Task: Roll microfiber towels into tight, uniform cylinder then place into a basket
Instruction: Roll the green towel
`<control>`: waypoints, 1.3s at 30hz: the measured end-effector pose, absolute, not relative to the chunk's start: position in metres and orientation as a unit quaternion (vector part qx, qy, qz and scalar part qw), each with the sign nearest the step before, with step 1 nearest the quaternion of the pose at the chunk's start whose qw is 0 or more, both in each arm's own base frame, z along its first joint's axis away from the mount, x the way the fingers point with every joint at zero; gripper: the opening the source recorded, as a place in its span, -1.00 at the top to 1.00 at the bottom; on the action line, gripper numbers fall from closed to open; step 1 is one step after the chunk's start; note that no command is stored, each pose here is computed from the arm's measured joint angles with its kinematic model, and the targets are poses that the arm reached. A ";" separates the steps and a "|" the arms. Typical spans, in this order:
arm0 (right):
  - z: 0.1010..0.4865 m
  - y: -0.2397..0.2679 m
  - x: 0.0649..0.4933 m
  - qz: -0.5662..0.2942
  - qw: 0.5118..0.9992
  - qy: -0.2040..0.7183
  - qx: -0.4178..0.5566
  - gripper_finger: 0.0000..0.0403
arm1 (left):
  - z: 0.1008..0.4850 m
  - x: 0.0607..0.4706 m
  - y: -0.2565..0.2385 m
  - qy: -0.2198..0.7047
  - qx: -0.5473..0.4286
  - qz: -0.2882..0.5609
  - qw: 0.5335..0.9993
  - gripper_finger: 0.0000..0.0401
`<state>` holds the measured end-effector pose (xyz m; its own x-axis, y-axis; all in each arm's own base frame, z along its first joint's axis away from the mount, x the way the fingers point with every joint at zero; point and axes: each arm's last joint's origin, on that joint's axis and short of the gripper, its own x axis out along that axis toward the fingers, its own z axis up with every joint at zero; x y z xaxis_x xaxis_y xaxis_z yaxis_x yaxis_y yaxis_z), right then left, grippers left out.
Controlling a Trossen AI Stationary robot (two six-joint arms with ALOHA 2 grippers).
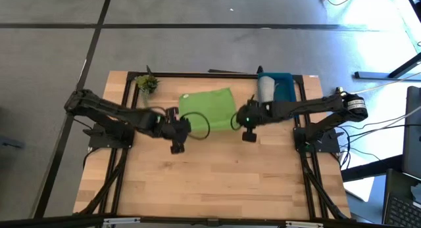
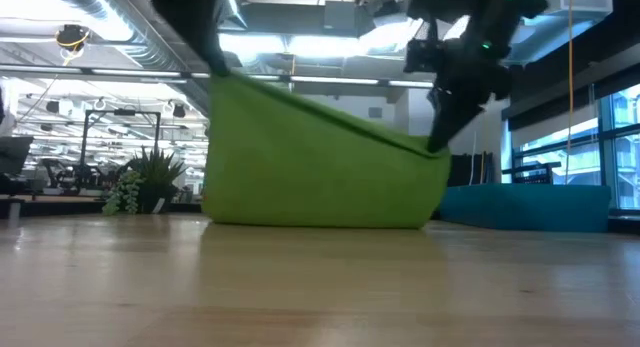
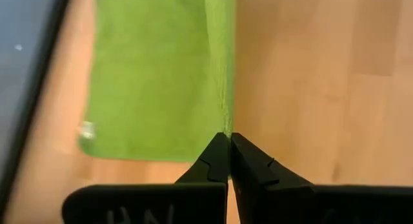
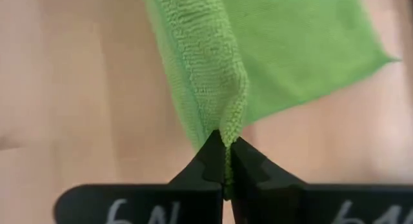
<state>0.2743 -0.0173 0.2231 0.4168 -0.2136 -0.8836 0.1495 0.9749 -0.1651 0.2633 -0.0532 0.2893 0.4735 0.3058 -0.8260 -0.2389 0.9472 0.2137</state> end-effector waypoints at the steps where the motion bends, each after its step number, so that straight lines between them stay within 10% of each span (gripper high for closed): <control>1: 0.218 -0.012 0.273 -0.107 0.840 0.531 -0.025 0.98 | 0.283 0.262 -0.059 0.488 0.027 0.157 0.858 1.00; 21: 0.160 0.058 0.252 -0.024 0.878 0.473 0.065 0.98 | 0.190 0.236 -0.110 0.427 -0.114 0.124 0.889 1.00; 39: 0.167 0.001 0.266 -0.125 0.898 0.421 -0.006 0.98 | 0.190 0.251 -0.052 0.391 -0.065 0.276 0.876 1.00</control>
